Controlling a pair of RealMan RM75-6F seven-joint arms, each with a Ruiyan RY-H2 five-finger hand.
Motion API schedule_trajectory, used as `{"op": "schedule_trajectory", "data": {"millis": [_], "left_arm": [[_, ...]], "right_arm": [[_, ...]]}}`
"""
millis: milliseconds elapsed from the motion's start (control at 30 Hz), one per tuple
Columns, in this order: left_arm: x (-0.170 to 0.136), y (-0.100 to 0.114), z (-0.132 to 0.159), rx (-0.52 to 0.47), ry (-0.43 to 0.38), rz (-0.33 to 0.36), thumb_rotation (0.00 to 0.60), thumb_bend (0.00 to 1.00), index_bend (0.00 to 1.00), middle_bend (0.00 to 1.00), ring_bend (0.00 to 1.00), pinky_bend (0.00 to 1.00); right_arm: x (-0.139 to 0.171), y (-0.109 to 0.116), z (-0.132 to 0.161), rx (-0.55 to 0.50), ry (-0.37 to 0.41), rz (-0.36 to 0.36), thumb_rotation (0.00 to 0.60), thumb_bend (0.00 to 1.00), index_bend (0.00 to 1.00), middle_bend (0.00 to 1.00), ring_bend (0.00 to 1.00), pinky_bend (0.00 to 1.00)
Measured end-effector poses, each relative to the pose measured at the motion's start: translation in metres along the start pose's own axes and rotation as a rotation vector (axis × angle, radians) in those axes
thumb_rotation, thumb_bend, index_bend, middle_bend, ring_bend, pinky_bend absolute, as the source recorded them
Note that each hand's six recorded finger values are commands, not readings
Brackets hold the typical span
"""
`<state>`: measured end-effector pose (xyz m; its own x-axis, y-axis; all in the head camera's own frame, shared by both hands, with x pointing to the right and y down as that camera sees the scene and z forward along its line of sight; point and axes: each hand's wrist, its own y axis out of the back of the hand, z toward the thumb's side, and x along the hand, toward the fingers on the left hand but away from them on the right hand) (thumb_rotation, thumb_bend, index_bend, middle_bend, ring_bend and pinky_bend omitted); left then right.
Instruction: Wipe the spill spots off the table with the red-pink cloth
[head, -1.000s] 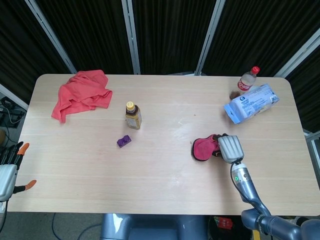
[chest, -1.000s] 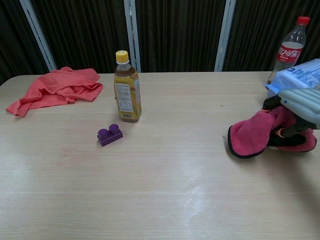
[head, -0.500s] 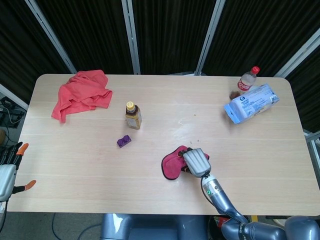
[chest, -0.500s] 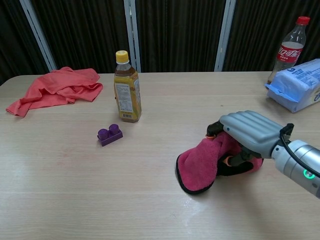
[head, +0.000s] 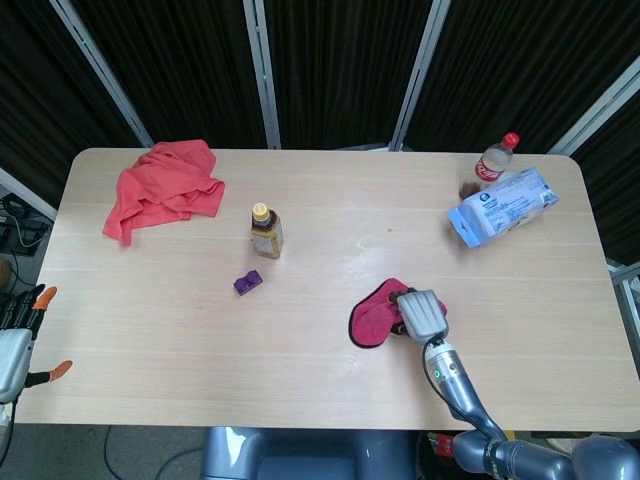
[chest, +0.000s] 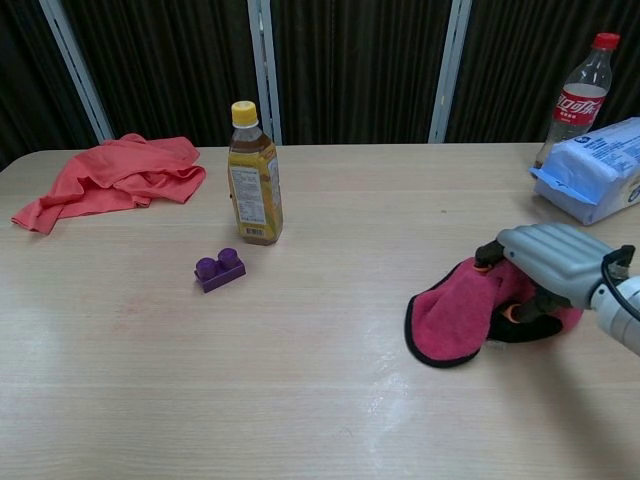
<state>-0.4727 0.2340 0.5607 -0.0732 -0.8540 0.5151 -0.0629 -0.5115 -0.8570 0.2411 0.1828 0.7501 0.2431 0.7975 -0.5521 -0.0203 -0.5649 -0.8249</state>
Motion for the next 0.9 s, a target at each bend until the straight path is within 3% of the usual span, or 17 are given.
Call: {"op": "schedule_trajectory", "data": {"millis": [567,667,900], "left_arm": [[-0.001,-0.001,0.003,0.001,0.001,-0.005,0.600,0.00,0.00,0.00,0.00,0.00],[-0.001,-0.001,0.003,0.006,-0.001,-0.004,0.600,0.00,0.00,0.00,0.00,0.00],[-0.001,-0.001,0.002,0.002,0.005,-0.001,0.600,0.00,0.00,0.00,0.00,0.00]], "right_arm": [[0.010,0.021,-0.105,0.072,-0.250,-0.031,0.600,0.55,0.73,0.61,0.49,0.72],[0.010,0.018,-0.100,0.022,-0.261,-0.026,0.600,0.55,0.73,0.61,0.49,0.72],[-0.001,0.014,-0.032,-0.069,-0.124,-0.036,0.600,0.55,0.73,0.61,0.49,0.72]]}}
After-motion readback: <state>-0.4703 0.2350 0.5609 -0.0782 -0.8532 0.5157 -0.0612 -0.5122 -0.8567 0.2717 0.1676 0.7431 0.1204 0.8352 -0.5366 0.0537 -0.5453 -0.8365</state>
